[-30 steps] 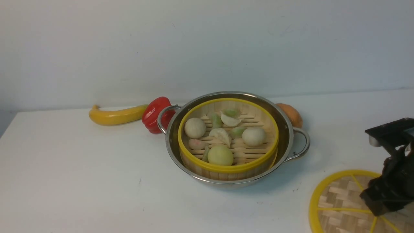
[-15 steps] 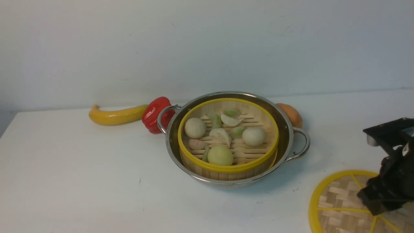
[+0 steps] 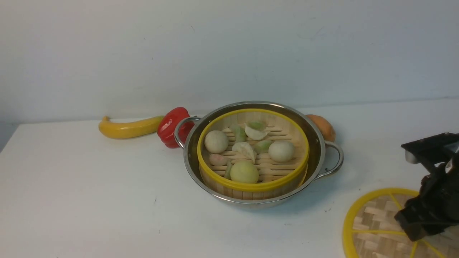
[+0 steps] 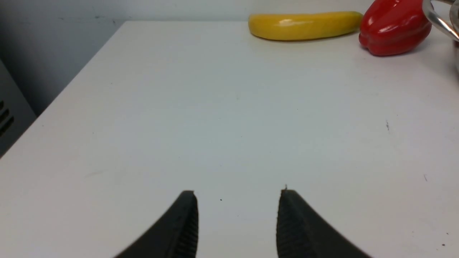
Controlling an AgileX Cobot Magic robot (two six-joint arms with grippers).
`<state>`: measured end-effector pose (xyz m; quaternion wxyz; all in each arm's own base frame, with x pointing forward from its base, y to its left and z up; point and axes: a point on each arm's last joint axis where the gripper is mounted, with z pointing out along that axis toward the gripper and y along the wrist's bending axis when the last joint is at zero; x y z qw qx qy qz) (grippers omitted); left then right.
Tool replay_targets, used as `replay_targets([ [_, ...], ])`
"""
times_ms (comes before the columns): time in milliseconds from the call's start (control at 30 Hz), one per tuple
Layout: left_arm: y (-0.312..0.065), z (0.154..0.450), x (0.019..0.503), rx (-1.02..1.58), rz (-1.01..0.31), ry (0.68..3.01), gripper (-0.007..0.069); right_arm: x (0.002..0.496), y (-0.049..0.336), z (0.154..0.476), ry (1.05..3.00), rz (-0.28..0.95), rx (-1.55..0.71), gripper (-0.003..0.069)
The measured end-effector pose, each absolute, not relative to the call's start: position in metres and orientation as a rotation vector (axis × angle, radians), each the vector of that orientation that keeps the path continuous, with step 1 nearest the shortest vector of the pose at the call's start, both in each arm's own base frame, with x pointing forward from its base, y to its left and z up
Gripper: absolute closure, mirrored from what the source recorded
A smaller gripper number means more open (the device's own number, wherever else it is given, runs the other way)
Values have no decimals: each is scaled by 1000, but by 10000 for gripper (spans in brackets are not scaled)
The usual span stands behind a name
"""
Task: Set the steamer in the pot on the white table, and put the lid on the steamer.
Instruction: 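Move the gripper down to the bamboo steamer lid and grasp its center knob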
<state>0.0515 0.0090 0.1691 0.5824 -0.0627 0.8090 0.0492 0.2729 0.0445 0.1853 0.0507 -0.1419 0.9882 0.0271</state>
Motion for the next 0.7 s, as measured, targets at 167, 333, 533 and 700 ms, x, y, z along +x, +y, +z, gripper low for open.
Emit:
replay_targets([
  [167, 9, 169, 51, -146, 115, 1889, 335, 275, 44, 178, 3023, 77, -440, 376],
  [333, 9, 169, 51, -146, 115, 1889, 335, 276, 44, 177, 3017, 65, -449, 376],
  [533, 9, 169, 51, -146, 115, 1889, 335, 277, 44, 173, 3035, 59, -456, 391],
  [700, 9, 169, 51, -146, 115, 1889, 335, 277, 43, 172, 3040, 50, -465, 470],
])
